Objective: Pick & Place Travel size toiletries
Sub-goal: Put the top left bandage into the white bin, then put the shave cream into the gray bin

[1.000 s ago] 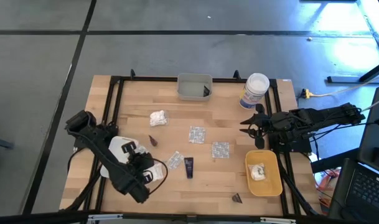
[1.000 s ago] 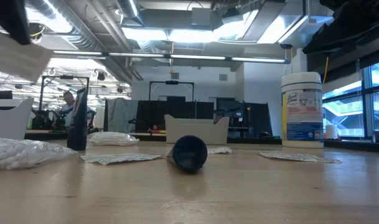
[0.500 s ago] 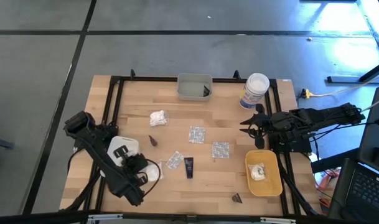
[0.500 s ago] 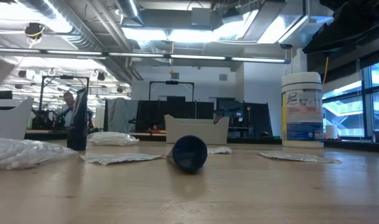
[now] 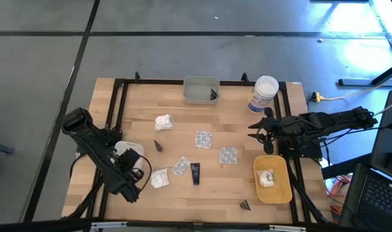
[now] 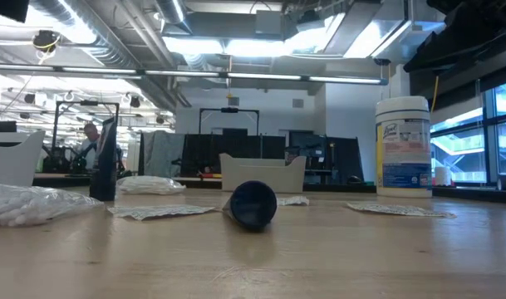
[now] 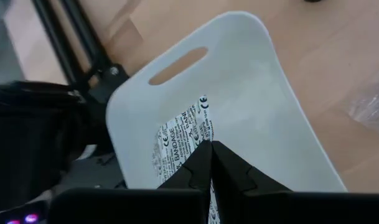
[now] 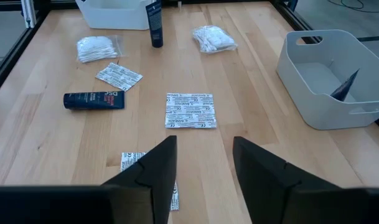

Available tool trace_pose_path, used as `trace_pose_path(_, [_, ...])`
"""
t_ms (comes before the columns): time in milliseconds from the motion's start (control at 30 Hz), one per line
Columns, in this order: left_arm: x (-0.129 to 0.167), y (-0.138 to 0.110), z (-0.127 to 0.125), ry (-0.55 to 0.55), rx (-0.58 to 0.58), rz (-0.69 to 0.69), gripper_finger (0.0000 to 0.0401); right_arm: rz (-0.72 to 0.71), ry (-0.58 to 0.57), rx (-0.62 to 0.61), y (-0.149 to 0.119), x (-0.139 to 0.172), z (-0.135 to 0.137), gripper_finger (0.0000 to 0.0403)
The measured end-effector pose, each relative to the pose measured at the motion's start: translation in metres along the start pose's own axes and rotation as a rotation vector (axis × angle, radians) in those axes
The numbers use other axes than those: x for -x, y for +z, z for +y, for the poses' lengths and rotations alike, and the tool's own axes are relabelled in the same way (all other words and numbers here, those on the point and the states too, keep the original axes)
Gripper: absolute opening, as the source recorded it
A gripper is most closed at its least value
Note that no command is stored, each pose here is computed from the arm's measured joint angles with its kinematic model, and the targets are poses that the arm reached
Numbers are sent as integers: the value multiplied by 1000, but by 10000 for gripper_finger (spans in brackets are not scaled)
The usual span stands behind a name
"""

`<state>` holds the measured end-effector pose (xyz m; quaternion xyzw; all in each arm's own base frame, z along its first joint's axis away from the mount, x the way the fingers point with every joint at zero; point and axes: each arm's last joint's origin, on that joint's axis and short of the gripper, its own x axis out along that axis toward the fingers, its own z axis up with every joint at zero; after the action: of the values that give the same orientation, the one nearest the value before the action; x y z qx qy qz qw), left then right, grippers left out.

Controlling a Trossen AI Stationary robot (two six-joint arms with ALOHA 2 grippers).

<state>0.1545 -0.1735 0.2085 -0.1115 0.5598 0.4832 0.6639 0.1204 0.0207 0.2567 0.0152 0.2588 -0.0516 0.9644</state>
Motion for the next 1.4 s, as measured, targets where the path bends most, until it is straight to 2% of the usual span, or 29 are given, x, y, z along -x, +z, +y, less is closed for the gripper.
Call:
trace_pose_path(133, [-12, -1, -2, -39, 20, 10, 3, 0, 0, 0, 0, 0, 0, 170])
trace_pose_path(400, [-28, 1, -2, -9, 33, 24, 3, 0, 0, 0, 0, 0, 0, 182])
trace_pose_path(633, [-33, 2, -9, -77, 17, -5, 6, -1, 0, 0, 0, 0, 0, 190])
trace_pose_path(867, [-34, 4, -10, -79, -22, 5, 63, -1, 0, 0, 0, 0, 0, 189])
trace_pose_path(1000, [-35, 7, -7, -37, -57, 41, 101, 0, 0, 0, 0, 0, 0, 182])
trace_pose_path(1167, [-29, 15, -2, 4, -82, 63, 120, -1, -1, 0, 0, 0, 0, 171])
trace_pose_path(1300, [-12, 24, 0, -32, -85, -2, 116, -1, 0, 0, 0, 0, 0, 162])
trace_pose_path(1400, [3, 33, 0, -89, -106, -139, 109, -1, 0, 0, 0, 0, 0, 156])
